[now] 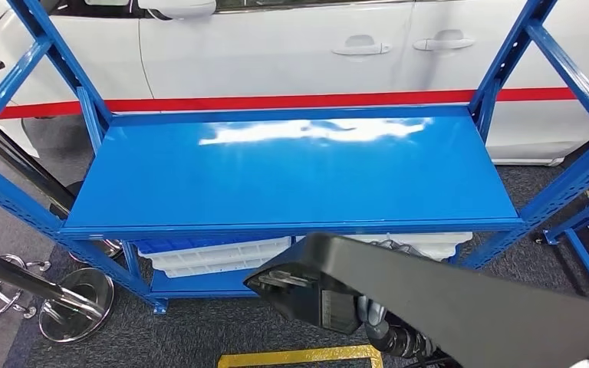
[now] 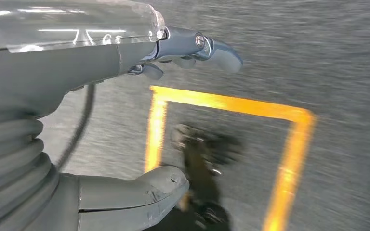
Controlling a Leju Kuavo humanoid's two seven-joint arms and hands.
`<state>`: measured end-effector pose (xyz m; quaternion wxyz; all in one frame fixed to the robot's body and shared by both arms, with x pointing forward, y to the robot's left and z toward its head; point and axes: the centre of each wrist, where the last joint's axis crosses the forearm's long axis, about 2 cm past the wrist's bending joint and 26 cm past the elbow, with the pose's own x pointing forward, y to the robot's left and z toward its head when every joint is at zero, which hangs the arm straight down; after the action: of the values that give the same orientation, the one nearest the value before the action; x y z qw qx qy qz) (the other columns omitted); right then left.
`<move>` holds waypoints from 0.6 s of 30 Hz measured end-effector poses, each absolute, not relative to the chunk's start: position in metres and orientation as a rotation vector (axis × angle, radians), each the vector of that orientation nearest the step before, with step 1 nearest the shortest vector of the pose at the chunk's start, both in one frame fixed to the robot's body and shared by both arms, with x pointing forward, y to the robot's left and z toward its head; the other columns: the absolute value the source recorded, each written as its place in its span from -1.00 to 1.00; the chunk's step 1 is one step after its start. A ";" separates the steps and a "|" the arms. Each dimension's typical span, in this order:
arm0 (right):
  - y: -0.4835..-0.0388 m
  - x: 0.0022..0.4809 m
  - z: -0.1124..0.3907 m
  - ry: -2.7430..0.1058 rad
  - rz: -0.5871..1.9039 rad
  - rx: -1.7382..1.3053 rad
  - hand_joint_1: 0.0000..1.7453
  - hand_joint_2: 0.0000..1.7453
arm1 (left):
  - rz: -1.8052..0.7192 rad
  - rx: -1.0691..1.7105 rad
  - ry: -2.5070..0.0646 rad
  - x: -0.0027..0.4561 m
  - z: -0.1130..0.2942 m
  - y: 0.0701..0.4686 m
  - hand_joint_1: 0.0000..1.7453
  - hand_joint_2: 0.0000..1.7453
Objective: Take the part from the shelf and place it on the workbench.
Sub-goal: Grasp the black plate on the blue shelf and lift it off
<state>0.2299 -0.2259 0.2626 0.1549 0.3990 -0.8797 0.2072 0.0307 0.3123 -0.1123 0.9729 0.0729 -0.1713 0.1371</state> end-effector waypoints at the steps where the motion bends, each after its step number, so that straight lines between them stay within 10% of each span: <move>1: -0.226 0.231 0.264 -2.523 0.596 1.145 0.68 1.00 | 0.271 0.150 -0.308 0.031 -0.112 0.312 -1.00 1.00; 18: -0.228 0.248 0.286 -2.543 0.670 1.143 0.68 1.00 | 0.317 0.097 -0.073 0.034 -0.112 0.306 -1.00 1.00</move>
<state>0.2477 -0.2284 0.2857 0.1366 0.3949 -0.8785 0.2315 0.0337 0.3059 -0.1122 0.9857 0.0483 -0.0362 0.1576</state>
